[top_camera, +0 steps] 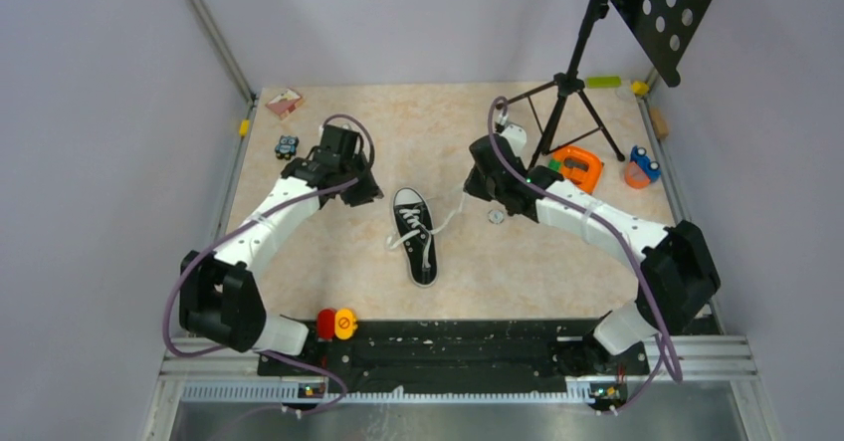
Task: Tie the shoes
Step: Cross the shoelace with the shoelace.
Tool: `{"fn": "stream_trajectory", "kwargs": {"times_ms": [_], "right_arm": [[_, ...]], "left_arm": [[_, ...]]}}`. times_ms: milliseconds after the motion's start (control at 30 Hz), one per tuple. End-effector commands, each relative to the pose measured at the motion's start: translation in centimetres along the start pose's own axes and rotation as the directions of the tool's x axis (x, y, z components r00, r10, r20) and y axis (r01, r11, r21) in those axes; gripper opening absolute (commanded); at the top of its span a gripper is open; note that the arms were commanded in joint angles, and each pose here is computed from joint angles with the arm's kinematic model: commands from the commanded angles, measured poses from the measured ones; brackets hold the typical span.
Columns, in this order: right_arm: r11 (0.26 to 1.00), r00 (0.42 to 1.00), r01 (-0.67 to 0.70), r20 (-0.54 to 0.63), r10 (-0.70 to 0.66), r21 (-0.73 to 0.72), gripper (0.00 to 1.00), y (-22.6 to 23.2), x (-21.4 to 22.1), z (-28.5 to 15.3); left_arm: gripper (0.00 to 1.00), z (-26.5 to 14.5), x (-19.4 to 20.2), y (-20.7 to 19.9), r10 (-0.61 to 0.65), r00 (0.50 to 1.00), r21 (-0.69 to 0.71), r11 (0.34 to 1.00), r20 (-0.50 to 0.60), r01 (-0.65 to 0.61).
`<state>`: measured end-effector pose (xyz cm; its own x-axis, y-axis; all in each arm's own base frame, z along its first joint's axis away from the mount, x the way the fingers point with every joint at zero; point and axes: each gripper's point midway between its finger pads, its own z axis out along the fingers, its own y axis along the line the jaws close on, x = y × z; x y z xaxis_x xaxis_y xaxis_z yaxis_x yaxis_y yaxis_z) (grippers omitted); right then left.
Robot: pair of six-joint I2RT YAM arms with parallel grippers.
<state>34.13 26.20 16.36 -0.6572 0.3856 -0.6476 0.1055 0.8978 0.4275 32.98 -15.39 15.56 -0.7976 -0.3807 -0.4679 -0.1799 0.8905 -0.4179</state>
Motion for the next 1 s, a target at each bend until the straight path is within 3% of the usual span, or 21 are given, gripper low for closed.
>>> {"fn": "stream_trajectory", "kwargs": {"times_ms": [0,67,167,367,800,900,967], "right_arm": [[0.998,0.997,0.058,-0.051,-0.058,-0.002,0.0,-1.2,2.9,-0.7],[0.998,0.995,0.06,-0.079,-0.06,-0.002,0.0,-1.7,4.0,-0.8],[0.998,0.992,0.068,-0.104,-0.067,0.007,0.0,-2.5,5.1,-0.9],[0.997,0.992,0.078,-0.106,-0.076,0.02,0.0,-3.1,5.4,-0.9],[0.997,0.989,0.079,-0.121,-0.08,-0.008,0.0,-3.1,5.5,-2.1],[0.998,0.991,0.069,-0.115,-0.069,-0.01,0.0,-3.6,5.7,-2.4],[0.998,0.991,0.065,-0.12,-0.066,-0.019,0.0,-3.5,5.8,-2.6]], "left_arm": [[0.54,2.0,4.6,2.9,-0.007,0.989,-0.077,0.997,-0.15,-0.005],[0.74,3.0,6.6,3.7,-0.019,0.977,-0.081,0.997,-0.21,0.002],[0.77,4.0,8.4,4.1,-0.037,0.969,-0.061,0.998,-0.243,0.022],[0.63,5.5,8.9,4.6,-0.037,0.969,-0.084,0.996,-0.245,0.017],[0.5,8.2,10.0,4.9,-0.02,0.969,-0.14,0.99,-0.247,-0.016],[0.33,8.5,10.0,4.8,-0.023,0.974,-0.16,0.987,-0.226,-0.013],[0.03,8.2,9.4,4.8,-0.027,0.979,-0.179,0.984,-0.2,-0.009]]}}
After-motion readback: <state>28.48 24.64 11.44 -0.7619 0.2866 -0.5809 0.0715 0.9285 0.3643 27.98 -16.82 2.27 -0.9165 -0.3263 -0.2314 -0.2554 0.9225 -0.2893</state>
